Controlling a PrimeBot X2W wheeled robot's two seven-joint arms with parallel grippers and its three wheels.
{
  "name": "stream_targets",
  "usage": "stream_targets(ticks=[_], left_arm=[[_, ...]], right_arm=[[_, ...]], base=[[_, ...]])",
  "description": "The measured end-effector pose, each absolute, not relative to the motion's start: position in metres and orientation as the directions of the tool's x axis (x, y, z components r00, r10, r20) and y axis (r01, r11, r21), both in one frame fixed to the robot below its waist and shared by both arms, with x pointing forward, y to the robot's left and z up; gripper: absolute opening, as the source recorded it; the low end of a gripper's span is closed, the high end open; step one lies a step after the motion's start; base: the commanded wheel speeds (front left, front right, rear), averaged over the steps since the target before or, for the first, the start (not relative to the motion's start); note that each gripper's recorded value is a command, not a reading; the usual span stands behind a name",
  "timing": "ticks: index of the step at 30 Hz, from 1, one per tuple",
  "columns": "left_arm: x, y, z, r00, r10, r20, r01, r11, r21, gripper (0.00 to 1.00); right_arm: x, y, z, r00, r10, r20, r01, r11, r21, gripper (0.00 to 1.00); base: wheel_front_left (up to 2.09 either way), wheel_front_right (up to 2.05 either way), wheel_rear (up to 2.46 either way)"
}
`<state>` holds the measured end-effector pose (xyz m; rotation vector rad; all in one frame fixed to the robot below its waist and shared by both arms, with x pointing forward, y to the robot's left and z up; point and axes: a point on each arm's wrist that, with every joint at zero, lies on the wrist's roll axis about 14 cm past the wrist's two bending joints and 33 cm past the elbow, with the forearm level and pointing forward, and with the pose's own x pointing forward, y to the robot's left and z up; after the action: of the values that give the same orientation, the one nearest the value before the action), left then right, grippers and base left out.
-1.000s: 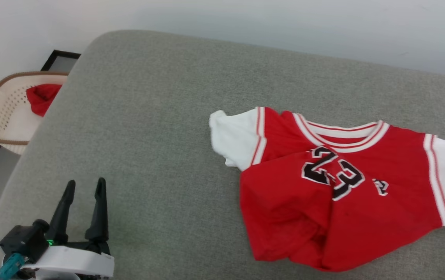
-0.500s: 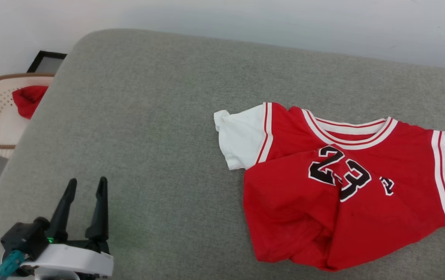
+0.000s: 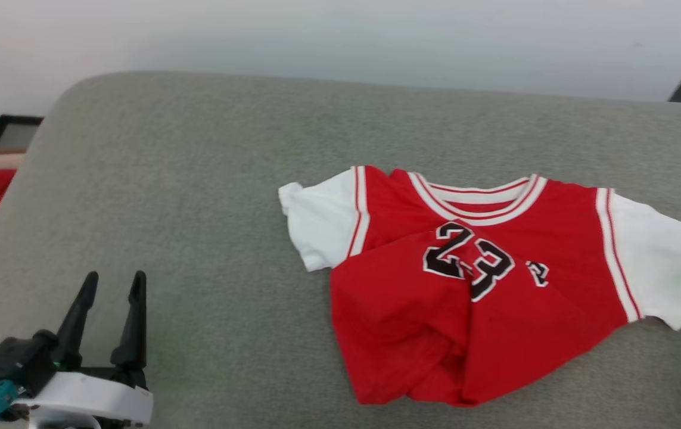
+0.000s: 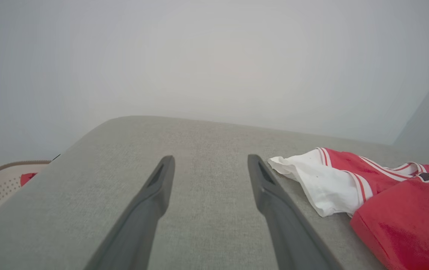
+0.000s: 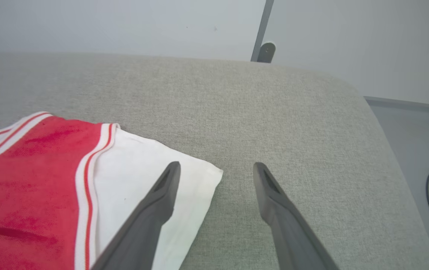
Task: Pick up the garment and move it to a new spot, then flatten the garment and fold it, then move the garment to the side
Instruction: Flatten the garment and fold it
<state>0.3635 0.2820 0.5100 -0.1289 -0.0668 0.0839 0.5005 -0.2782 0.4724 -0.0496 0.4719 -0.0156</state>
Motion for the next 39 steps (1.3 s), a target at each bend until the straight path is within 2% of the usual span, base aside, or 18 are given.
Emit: stream_targets(ticks=[7,16,29,39], left_arm=[[0.385,0.262,0.516,0.998,-0.021,0.059,0.028,0.993,-0.117,1.00],[0.431,0.235,0.539,0.982,-0.187,-0.018,0.184,0.978,-0.093,1.00],[0.501,0.200,0.542,0.885,-0.334,-0.325,0.317,0.942,-0.107,1.00],[0.523,0.187,0.480,0.708,-0.324,-0.628,0.328,0.938,-0.114,1.00]], right_arm=[[0.477,-0.261,0.509,0.968,0.021,-0.248,-0.027,0.999,-0.023,1.00],[0.437,-0.249,0.536,0.998,0.008,-0.058,-0.006,1.000,0.027,1.00],[0.421,-0.251,0.534,0.999,-0.026,-0.033,0.027,0.999,0.038,1.00],[0.419,-0.254,0.525,0.998,-0.051,-0.040,0.053,0.998,0.045,1.00]], base=[[0.00,0.00,0.00],[0.00,0.00,0.00],[0.00,0.00,0.00],[0.00,0.00,0.00]])
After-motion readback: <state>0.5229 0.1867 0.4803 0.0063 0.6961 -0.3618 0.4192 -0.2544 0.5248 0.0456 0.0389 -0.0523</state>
